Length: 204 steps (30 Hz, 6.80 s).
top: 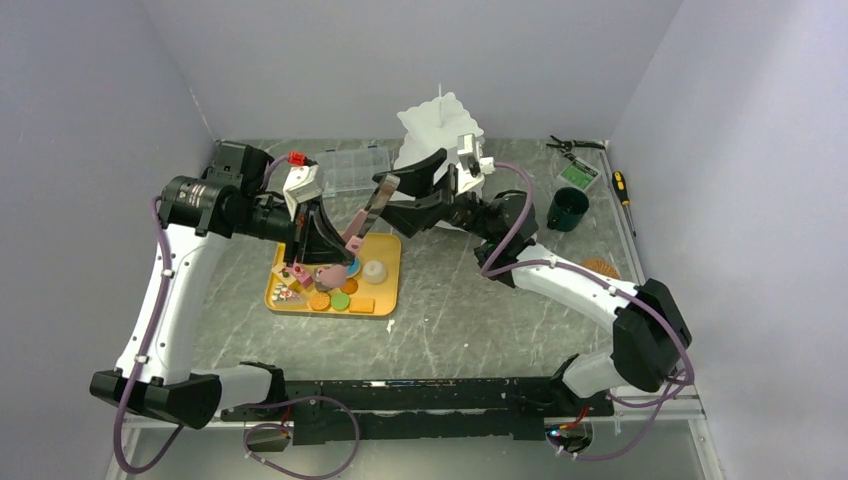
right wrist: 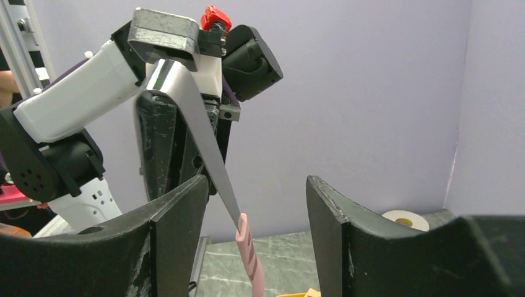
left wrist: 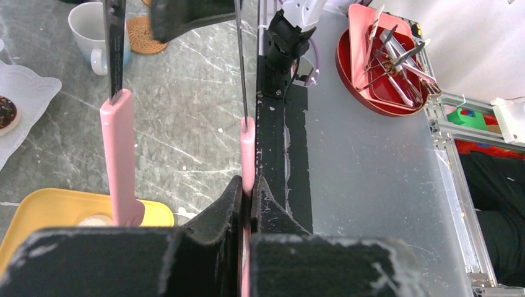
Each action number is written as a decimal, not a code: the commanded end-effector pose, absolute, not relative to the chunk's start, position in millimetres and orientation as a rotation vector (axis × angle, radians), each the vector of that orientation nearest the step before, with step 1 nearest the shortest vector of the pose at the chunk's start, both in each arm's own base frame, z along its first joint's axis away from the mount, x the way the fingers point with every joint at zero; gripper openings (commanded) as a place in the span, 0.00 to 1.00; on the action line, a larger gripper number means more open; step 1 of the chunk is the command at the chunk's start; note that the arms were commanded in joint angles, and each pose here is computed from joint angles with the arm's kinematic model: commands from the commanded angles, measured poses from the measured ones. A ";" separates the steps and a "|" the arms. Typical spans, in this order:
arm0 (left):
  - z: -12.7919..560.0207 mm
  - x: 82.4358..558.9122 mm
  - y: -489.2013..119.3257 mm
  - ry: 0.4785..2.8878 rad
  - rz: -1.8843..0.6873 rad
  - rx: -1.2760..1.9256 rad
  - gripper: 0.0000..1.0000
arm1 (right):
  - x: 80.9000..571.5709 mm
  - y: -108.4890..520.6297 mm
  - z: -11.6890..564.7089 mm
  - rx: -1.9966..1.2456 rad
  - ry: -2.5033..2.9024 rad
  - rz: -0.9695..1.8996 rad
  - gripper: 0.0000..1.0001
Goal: Serve the afternoon tea
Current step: Adjust the clamp.
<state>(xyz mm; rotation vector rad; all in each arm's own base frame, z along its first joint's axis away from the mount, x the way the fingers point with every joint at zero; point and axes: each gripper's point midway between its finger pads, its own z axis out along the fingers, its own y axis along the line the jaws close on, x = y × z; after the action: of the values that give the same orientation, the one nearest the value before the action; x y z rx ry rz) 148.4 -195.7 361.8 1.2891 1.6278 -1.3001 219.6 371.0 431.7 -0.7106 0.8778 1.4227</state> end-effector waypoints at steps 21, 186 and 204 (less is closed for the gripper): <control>401.3 146.5 -201.5 1.491 -1.290 1.253 0.65 | 197.8 398.2 444.2 -0.849 0.838 1.336 0.00; 451.5 113.0 -207.0 1.399 -1.506 1.168 0.39 | 206.7 387.1 477.4 -0.822 0.715 1.161 0.00; 483.1 94.6 -204.5 1.367 -1.580 1.165 0.03 | 246.8 384.3 442.5 -0.855 0.834 0.922 0.00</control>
<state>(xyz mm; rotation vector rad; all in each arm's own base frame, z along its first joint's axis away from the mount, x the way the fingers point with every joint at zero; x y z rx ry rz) 146.7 -213.7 451.9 0.9833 1.5107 -1.5470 201.8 387.6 473.7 -0.8648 0.6998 1.0938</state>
